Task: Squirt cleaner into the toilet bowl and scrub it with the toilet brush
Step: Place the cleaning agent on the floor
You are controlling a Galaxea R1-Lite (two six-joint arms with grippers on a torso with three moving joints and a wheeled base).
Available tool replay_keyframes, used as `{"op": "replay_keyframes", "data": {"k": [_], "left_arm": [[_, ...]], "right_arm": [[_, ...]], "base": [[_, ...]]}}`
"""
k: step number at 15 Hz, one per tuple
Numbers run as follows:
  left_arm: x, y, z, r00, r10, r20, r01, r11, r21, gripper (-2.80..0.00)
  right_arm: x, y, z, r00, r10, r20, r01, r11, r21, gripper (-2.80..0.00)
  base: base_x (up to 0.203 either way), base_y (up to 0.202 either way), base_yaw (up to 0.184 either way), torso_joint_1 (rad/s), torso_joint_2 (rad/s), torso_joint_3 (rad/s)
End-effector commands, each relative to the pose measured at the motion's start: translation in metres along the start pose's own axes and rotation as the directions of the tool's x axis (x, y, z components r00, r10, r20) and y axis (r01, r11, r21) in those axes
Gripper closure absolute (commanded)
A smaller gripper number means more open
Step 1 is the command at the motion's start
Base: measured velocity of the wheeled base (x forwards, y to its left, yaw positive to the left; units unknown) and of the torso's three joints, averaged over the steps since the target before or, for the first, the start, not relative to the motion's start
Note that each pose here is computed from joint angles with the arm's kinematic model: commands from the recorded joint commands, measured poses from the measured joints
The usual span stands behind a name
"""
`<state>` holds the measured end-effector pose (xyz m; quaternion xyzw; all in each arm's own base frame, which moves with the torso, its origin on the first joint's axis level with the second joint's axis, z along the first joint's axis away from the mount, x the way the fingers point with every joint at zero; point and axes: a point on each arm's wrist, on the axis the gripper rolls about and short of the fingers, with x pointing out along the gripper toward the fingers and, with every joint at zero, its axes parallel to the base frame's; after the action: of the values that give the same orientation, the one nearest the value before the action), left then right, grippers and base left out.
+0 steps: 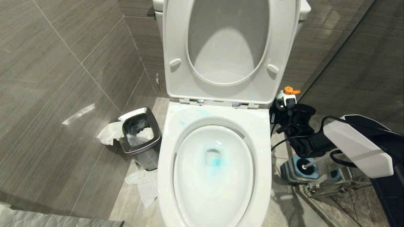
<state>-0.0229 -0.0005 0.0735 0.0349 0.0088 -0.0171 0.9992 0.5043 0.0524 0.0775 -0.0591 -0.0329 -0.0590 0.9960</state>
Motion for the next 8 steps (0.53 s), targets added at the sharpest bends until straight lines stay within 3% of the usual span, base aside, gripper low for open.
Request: {"op": "replay_keyframes", "data": {"k": [1, 8], "left_arm": [[0.0001, 0.0, 0.0, 1.0, 0.0, -0.001, 0.0, 1.0, 0.001, 0.0], [-0.0001, -0.0002, 0.0003, 1.0, -0.009, 0.0, 0.009, 1.0, 0.016, 0.0]], "right_arm": [[-0.0069, 0.0005, -0.0001, 1.0, 0.006, -0.018, -0.006, 1.0, -0.001, 0.0], [-0.015, 0.0, -0.0032, 0.999, 0.01, -0.032, -0.01, 1.0, 0.0, 0.0]], "base": [[0.0, 0.0, 0.0, 0.0, 0.0, 0.0], [0.0, 0.0, 0.0, 0.0, 0.0, 0.0]]}}
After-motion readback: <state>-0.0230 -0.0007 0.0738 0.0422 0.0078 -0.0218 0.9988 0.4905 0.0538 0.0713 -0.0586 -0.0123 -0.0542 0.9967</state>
